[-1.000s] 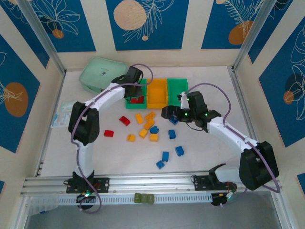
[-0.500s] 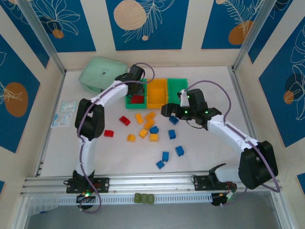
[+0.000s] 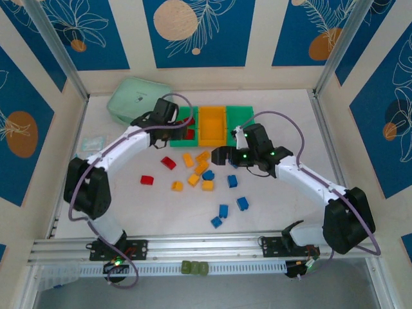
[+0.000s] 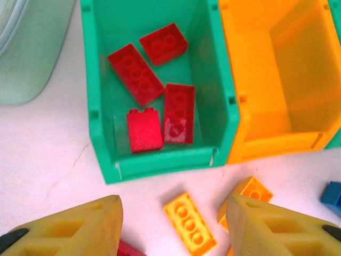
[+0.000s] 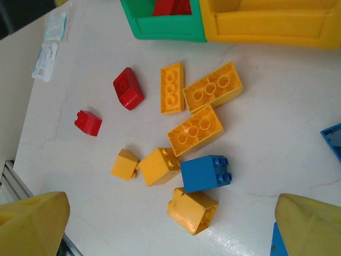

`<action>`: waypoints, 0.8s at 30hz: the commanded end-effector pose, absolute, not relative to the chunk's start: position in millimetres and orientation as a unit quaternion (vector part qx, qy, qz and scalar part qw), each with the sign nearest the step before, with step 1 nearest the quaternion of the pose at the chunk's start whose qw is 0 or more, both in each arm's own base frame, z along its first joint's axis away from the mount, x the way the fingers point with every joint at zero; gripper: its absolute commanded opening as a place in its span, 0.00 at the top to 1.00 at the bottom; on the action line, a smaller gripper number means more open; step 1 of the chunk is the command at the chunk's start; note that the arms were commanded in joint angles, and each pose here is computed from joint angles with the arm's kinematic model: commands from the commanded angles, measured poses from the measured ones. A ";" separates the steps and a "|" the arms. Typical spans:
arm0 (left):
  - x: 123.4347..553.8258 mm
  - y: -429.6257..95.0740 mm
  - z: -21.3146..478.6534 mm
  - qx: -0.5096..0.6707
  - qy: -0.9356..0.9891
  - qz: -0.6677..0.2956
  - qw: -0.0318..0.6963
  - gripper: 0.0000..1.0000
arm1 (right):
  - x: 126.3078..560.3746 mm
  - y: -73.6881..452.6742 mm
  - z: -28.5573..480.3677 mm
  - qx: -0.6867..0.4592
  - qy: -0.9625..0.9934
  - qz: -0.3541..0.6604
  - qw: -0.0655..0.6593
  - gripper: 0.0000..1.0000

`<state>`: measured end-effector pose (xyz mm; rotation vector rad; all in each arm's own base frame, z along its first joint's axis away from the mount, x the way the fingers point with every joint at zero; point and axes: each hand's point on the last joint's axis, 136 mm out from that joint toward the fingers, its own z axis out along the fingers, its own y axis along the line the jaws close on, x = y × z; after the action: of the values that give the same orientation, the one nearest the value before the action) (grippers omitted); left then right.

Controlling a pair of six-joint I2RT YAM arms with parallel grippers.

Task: Sort the legos into containers by color
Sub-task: Pick up the lego from the center of the table.

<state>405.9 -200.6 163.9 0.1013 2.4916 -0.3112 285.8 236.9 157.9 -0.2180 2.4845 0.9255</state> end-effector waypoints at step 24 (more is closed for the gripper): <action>356.8 -161.6 46.9 -0.093 0.972 -0.068 0.203 0.25 | 258.4 264.7 109.7 -0.104 0.923 0.312 0.197 0.01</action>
<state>341.6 -159.8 45.3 -0.2164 2.7435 -0.1895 260.2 268.3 111.1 -0.2898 2.5843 0.8971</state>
